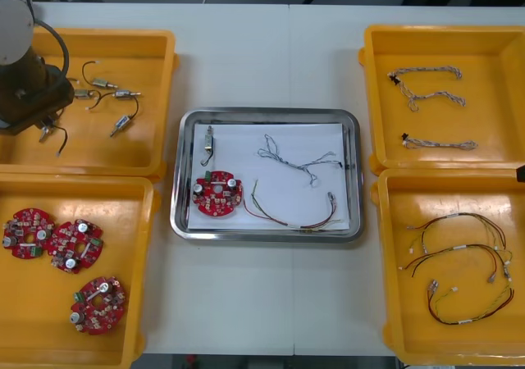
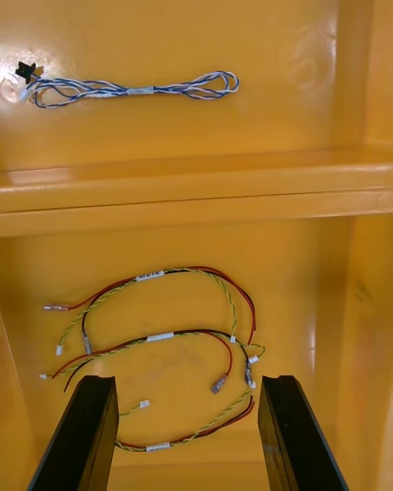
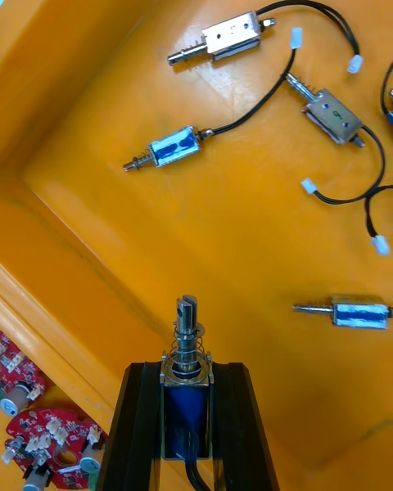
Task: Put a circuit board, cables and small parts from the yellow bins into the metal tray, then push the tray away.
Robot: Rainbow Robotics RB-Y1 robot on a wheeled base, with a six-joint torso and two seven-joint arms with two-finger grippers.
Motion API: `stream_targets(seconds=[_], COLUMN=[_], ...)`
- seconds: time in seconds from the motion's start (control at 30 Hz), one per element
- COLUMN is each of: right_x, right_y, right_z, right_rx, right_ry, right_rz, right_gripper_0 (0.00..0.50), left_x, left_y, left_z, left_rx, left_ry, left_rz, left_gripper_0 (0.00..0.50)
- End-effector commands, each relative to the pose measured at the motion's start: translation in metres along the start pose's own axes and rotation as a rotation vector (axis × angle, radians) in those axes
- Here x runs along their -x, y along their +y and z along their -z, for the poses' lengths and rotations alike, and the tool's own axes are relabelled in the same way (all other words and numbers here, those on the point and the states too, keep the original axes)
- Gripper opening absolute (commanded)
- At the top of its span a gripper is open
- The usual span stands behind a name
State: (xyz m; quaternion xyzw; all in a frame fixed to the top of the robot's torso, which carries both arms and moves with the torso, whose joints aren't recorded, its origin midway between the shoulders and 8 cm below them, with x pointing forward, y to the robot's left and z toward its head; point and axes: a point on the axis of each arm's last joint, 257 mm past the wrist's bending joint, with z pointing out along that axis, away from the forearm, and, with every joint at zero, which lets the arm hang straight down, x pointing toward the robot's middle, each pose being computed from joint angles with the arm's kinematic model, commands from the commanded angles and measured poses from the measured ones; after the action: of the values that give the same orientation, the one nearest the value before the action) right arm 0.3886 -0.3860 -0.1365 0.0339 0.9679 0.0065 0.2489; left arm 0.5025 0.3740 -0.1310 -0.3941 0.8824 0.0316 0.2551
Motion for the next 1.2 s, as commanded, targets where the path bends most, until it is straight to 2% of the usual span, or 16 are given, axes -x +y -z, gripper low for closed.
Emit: stream_targets(seconds=[0.03, 0.07, 0.1, 0.13, 0.3, 0.37, 0.47, 0.7, 0.97, 1.1, 1.2], right_x=[-0.003, -0.004, -0.004, -0.006, -0.007, -0.007, -0.007, -0.008, -0.008, -0.008, -0.008], right_y=[-0.013, -0.012, -0.012, -0.010, -0.006, -0.005, -0.005, -0.004, -0.003, -0.002, -0.002], right_z=[0.012, 0.011, 0.011, 0.010, 0.010, 0.010, 0.010, 0.010, 0.010, 0.010, 0.010], right_rx=[-0.027, -0.023, -0.023, -0.016, 0.000, 0.002, 0.003, 0.007, 0.010, 0.014, 0.014], right_ry=[-0.019, -0.015, -0.015, -0.010, -0.004, -0.004, -0.003, -0.002, 0.000, 0.001, 0.001], right_rz=[-0.019, -0.017, -0.017, -0.011, -0.002, -0.001, -0.001, 0.007, 0.009, 0.009, 0.009], right_gripper_0=[0.500, 0.500, 0.500, 0.500, 0.500, 0.500, 0.500, 0.500, 0.500, 0.500, 0.500], left_x=[0.011, 0.007, 0.007, 0.002, -0.012, -0.019, -0.036, -0.066, -0.092, -0.114, -0.131], left_y=[-0.001, -0.003, -0.003, -0.012, -0.044, -0.053, -0.072, -0.093, -0.115, -0.135, -0.148], left_z=[0.027, 0.030, 0.030, 0.039, 0.059, 0.064, 0.075, 0.079, 0.081, 0.081, 0.078], left_rx=[-0.045, -0.054, -0.054, -0.076, -0.130, -0.146, -0.192, -0.258, -0.308, -0.297, -0.298], left_ry=[-0.026, -0.017, -0.017, -0.020, -0.039, -0.041, -0.052, -0.030, -0.026, -0.043, -0.040], left_rz=[-0.062, -0.103, -0.103, -0.187, -0.393, -0.446, -0.550, -0.746, -0.906, -0.956, -0.947], left_gripper_0=[0.000, 0.000, 0.000, 0.000, 0.000, 0.000, 0.000, 0.000, 0.000, 0.000, 0.000])
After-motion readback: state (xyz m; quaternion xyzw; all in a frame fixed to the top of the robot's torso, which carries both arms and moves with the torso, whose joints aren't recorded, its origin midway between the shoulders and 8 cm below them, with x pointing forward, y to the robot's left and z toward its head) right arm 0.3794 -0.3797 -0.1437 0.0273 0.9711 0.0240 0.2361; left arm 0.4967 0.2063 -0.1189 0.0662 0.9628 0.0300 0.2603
